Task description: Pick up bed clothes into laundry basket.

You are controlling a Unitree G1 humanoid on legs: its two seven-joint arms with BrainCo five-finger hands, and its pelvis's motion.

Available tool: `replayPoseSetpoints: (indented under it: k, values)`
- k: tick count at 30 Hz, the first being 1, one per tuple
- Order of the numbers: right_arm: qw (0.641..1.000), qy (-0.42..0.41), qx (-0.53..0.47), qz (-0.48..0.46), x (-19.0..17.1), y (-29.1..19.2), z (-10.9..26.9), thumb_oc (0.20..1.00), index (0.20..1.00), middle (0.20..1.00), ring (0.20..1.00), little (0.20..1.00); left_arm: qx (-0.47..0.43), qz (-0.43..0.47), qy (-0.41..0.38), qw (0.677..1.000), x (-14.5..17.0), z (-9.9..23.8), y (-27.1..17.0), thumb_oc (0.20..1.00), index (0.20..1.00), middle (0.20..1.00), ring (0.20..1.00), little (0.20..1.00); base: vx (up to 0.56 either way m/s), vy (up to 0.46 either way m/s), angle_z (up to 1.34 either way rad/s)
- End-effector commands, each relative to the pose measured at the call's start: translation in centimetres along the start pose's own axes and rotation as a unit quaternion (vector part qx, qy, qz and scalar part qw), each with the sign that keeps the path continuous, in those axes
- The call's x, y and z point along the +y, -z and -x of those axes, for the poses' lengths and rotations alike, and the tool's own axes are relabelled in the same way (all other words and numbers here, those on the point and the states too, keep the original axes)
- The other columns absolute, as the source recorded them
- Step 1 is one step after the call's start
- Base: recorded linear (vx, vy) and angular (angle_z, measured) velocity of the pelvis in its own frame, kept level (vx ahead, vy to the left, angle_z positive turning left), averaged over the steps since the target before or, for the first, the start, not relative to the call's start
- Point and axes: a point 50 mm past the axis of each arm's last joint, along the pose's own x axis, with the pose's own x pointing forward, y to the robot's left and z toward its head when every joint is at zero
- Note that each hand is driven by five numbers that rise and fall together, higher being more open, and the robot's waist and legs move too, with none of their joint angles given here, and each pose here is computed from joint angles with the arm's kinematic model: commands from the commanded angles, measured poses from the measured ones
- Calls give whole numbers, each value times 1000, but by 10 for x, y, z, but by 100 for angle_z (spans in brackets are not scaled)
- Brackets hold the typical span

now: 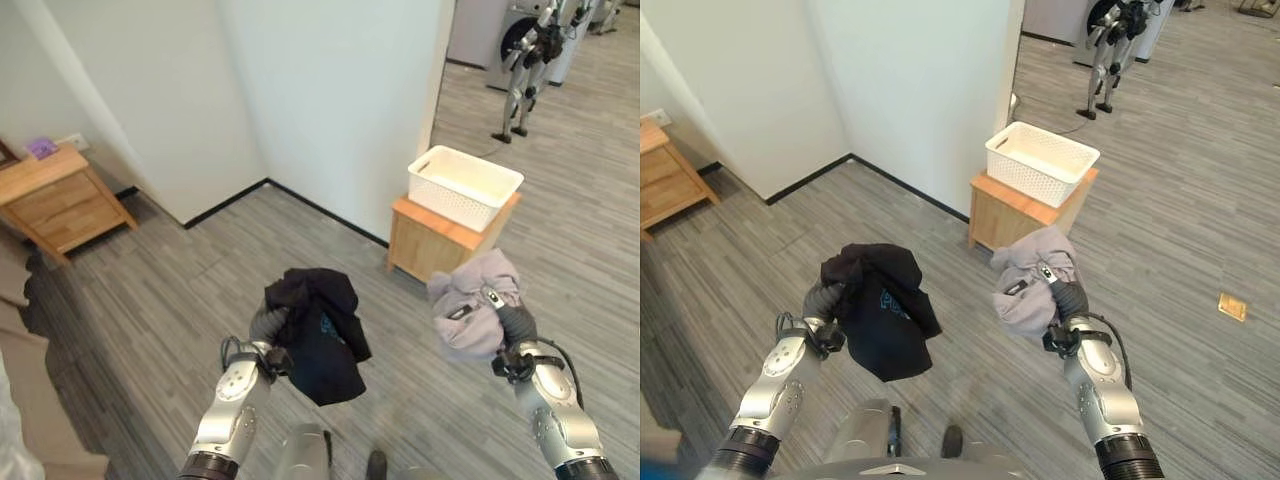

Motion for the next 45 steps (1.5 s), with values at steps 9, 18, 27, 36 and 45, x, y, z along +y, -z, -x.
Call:
replayPoseSetpoints:
  k: [9, 18, 27, 36, 45]
  values:
    - [995, -57, -74, 26, 16, -31, -11, 200, 200, 200, 200, 200, -91, -22, 29, 995, -3, -3, -40, 200, 200, 200, 200, 200, 462, 56, -39]
    - [999, -6, -48, 9, -3, -16, 0, 200, 200, 200, 200, 200, -105, -23, 38, 994, -2, -7, -50, 200, 200, 200, 200, 200, 259, -102, 46]
    - [999, -22, -47, 8, -1, -18, -3, 200, 200, 200, 200, 200, -100, -23, 29, 994, 3, -1, -45, 200, 200, 200, 200, 200, 199, -284, 68]
    - [998, 11, -49, 39, -21, -25, 4, 200, 200, 200, 200, 200, -85, 13, 50, 995, -16, -11, -37, 200, 200, 200, 200, 200, 53, -235, 43]
    - [998, 54, -26, 27, -37, -13, 21, 200, 200, 200, 200, 200, -88, 5, 83, 993, -35, -23, -42, 200, 200, 200, 200, 200, -25, 13, 56]
